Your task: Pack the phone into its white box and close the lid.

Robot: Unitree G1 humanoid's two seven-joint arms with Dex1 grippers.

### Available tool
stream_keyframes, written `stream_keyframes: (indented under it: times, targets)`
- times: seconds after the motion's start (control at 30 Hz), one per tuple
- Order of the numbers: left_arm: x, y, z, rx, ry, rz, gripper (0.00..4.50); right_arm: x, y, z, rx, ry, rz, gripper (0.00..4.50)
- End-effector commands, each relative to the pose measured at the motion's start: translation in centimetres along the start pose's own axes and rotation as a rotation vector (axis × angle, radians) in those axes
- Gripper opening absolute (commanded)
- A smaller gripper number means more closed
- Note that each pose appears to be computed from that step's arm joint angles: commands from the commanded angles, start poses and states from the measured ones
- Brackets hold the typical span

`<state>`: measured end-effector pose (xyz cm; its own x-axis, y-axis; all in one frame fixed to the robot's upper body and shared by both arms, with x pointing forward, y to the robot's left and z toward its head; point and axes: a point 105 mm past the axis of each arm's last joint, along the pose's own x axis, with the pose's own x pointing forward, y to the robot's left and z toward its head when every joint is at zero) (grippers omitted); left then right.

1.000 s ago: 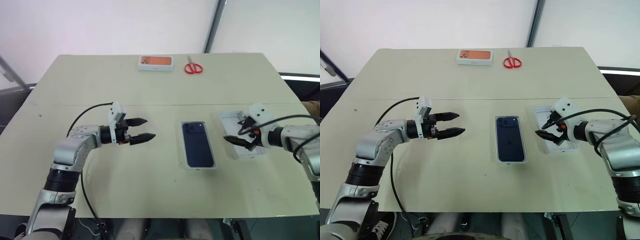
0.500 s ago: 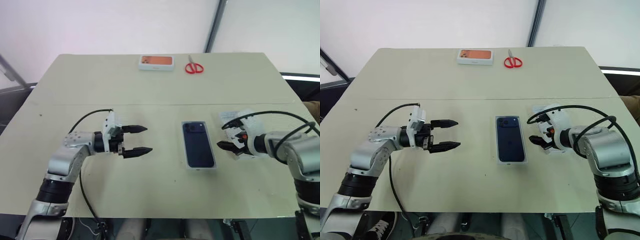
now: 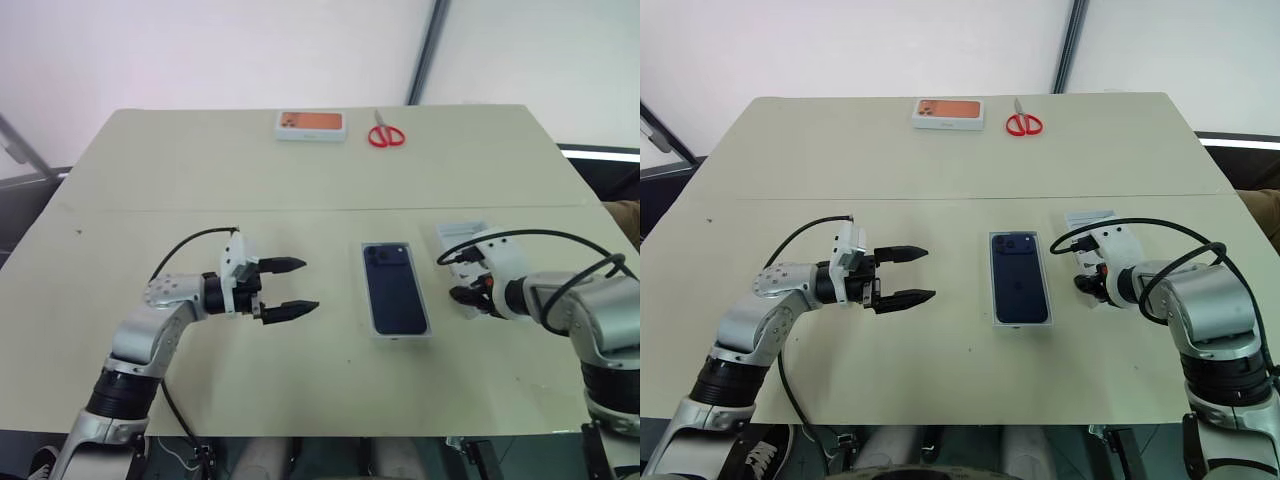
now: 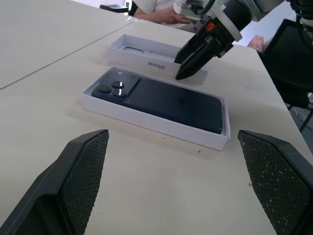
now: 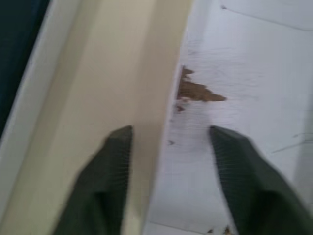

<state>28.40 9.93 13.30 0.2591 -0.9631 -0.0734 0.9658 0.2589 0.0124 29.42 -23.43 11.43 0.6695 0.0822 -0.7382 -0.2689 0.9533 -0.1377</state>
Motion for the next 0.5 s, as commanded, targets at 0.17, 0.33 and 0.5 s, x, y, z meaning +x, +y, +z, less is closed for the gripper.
stream_keyframes:
  times: [0.17, 0.33, 0.5]
  targets:
    - [0.0, -0.3, 0.5, 0.0, -0.004, -0.004, 4.5, 0.6, -0.3, 1.0, 0.083, -0.045, -0.053, 0.02]
    - [-0.3, 0.1, 0.7, -0.01, -0.013, 0.008, 4.5, 0.4, -0.8, 2.4, 0.152, -0.106, -0.068, 0.02]
    - [-0.4, 0.7, 1.0, -0.023, -0.028, 0.03, 4.5, -1.1, 1.4, 7.5, 0.245, -0.324, 0.103, 0.02]
